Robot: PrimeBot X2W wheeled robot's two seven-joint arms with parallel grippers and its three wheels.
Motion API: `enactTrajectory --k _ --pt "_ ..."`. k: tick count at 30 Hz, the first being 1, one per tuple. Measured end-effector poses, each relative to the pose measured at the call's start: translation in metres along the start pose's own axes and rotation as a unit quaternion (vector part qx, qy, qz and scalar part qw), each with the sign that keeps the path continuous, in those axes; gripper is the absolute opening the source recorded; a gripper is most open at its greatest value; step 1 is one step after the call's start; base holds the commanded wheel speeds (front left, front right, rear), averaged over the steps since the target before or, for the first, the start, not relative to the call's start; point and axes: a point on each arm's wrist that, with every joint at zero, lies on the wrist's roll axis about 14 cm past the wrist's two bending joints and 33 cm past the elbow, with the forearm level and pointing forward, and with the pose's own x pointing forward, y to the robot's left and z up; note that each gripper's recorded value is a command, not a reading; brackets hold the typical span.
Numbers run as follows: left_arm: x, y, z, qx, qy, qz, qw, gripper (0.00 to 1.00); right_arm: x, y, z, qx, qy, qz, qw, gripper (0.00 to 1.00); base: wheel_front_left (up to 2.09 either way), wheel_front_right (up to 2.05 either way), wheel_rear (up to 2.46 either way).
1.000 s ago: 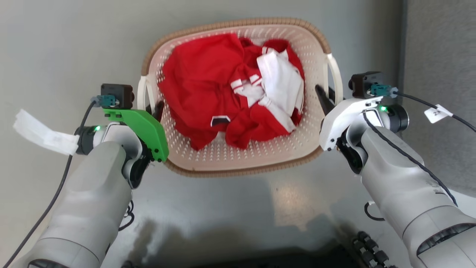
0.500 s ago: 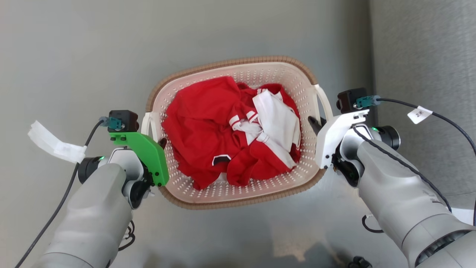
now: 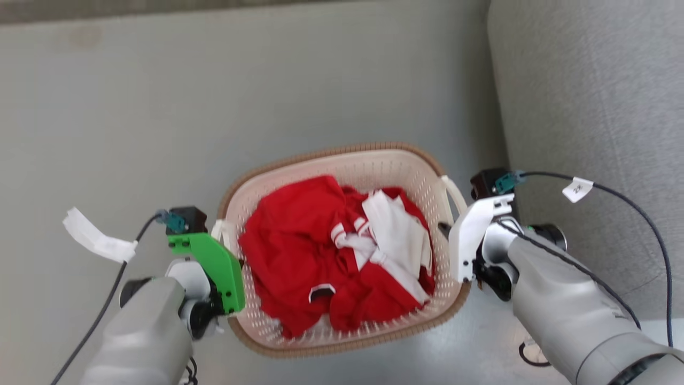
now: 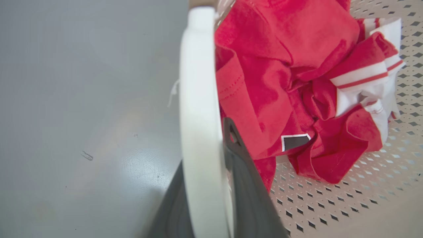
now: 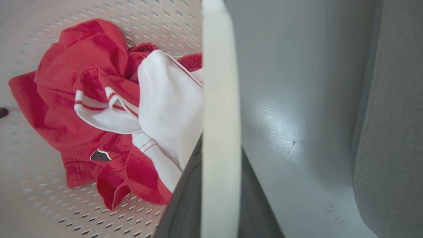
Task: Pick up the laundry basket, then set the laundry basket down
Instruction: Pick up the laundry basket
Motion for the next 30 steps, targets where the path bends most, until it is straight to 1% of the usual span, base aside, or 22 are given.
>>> enactTrajectory --k 13,20,30 --pt "-0.034 -0.022 -0.025 0.009 0.019 0.0 1.0 0.0 -0.04 0.014 -0.024 0.01 0.02 -0.001 1.0 0.0 0.0 0.0 0.0" --pt "-0.045 -0.03 -0.019 0.03 0.009 0.0 1.0 0.0 -0.054 0.017 -0.018 -0.001 0.011 -0.004 1.0 0.0 0.0 0.0 0.0" --pt "-0.048 -0.033 -0.019 0.035 0.009 -0.001 0.999 0.0 -0.057 0.017 -0.018 -0.002 0.014 -0.004 1.0 0.0 0.0 0.0 0.0"
